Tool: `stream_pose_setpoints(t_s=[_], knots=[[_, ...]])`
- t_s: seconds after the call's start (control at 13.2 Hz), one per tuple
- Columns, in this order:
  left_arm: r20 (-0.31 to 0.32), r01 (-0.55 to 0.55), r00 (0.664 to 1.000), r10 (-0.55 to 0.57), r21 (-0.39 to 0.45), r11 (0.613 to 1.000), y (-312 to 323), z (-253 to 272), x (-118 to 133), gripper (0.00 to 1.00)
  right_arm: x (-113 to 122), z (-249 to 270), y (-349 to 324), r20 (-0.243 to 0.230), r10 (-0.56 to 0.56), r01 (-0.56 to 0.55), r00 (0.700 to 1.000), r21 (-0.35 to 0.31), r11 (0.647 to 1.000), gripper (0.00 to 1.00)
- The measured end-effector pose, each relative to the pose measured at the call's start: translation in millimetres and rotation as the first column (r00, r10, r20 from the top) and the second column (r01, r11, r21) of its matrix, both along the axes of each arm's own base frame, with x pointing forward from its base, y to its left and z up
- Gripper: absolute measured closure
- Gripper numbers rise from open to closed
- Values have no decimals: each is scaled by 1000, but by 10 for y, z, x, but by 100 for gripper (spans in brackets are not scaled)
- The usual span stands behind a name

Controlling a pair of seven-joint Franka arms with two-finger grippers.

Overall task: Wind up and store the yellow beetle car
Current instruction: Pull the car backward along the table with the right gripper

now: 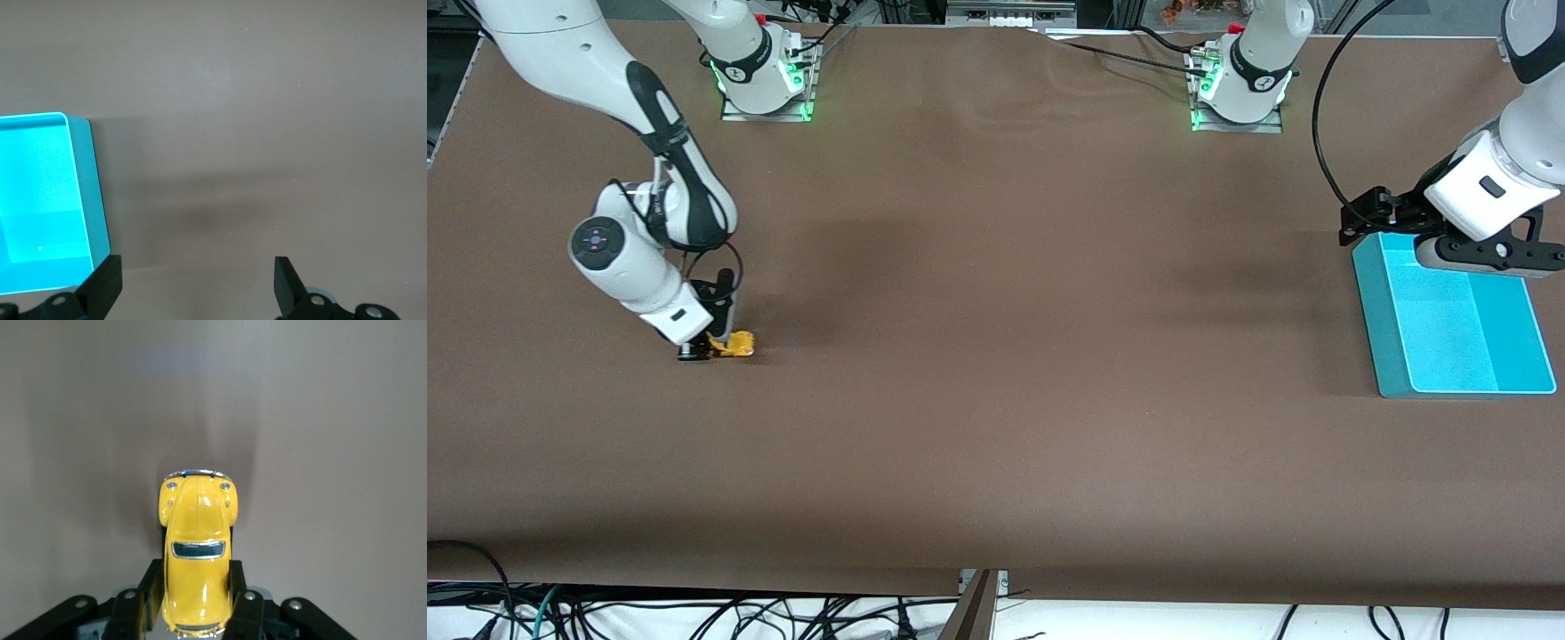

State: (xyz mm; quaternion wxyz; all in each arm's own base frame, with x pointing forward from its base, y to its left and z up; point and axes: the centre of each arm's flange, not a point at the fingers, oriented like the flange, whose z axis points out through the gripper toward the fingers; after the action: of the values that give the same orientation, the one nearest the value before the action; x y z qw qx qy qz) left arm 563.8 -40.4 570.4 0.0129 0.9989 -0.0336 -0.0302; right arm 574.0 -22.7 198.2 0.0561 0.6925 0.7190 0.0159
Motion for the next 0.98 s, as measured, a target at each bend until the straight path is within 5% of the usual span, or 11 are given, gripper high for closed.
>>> stream_pose_setpoints(t_s=[0.3, 0.76, 0.98], knots=[[0, 1, 1000, -1, 0, 1000, -3, 0, 0, 0, -77, -1, -975, 6, -23, 23, 1000, -17, 1000, 57], [0, 1, 1000, -1, 0, 1000, -3, 0, 0, 0, -76, -13, -1002, 4, -18, 19, 1000, -16, 1000, 54], [0, 0, 1000, 0, 0, 1000, -1, -2, 1, 0, -98, -156, -967, -19, -13, 13, 1000, -10, 1000, 25]])
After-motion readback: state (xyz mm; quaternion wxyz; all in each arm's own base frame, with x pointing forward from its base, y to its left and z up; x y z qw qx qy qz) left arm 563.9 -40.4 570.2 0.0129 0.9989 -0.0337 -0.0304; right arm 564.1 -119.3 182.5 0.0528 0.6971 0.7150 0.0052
